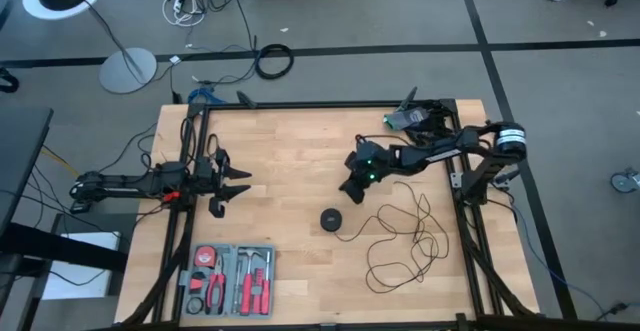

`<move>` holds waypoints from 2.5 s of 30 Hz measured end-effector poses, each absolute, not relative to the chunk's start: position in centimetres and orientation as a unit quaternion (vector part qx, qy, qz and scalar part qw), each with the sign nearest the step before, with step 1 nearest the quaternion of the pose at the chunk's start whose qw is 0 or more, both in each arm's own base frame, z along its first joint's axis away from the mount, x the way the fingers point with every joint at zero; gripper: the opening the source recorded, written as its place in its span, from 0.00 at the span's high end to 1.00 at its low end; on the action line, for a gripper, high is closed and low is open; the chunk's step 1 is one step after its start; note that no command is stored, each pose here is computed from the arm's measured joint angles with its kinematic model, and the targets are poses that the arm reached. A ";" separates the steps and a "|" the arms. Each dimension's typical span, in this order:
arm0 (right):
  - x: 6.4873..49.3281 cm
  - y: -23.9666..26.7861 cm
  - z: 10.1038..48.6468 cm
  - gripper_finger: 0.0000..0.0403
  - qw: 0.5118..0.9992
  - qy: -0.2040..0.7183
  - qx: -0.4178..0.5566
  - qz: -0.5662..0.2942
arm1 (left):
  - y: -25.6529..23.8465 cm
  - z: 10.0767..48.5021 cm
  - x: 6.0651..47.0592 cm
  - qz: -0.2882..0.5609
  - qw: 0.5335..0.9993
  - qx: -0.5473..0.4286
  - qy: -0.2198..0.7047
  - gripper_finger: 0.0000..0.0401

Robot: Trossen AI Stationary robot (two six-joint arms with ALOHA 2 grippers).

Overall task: Coil cords
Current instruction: Coil the black wire on the spool

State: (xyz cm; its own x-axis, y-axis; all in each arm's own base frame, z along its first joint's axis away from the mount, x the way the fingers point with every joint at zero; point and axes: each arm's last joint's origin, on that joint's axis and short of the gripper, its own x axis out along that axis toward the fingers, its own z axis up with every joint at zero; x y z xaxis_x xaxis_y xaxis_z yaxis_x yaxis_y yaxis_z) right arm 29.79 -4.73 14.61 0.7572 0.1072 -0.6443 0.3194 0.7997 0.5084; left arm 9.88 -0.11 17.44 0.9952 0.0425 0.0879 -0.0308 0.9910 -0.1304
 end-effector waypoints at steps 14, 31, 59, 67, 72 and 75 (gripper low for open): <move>27.8 1.1 15.1 0.99 0.885 0.388 0.238 -0.101 | -0.1 17.4 9.9 0.018 0.997 -0.065 -0.045 0.58; 28.6 9.3 11.9 1.00 0.929 0.344 0.133 -0.018 | -0.1 17.4 9.9 0.018 0.997 -0.065 -0.045 0.58; 33.2 2.4 17.8 0.97 0.909 0.361 0.126 -0.168 | -0.1 18.0 9.8 0.016 0.995 -0.066 -0.075 0.58; 31.9 -1.3 19.3 0.83 0.881 0.363 0.207 -0.220 | -0.1 17.9 9.8 0.017 0.995 -0.066 -0.072 0.58; 32.5 -2.0 16.9 0.69 0.851 0.392 0.256 -0.238 | -0.1 18.0 9.8 0.017 0.995 -0.066 -0.072 0.58; 32.7 -2.5 15.7 0.61 0.838 0.403 0.273 -0.248 | -0.1 18.0 9.8 0.017 0.995 -0.066 -0.072 0.58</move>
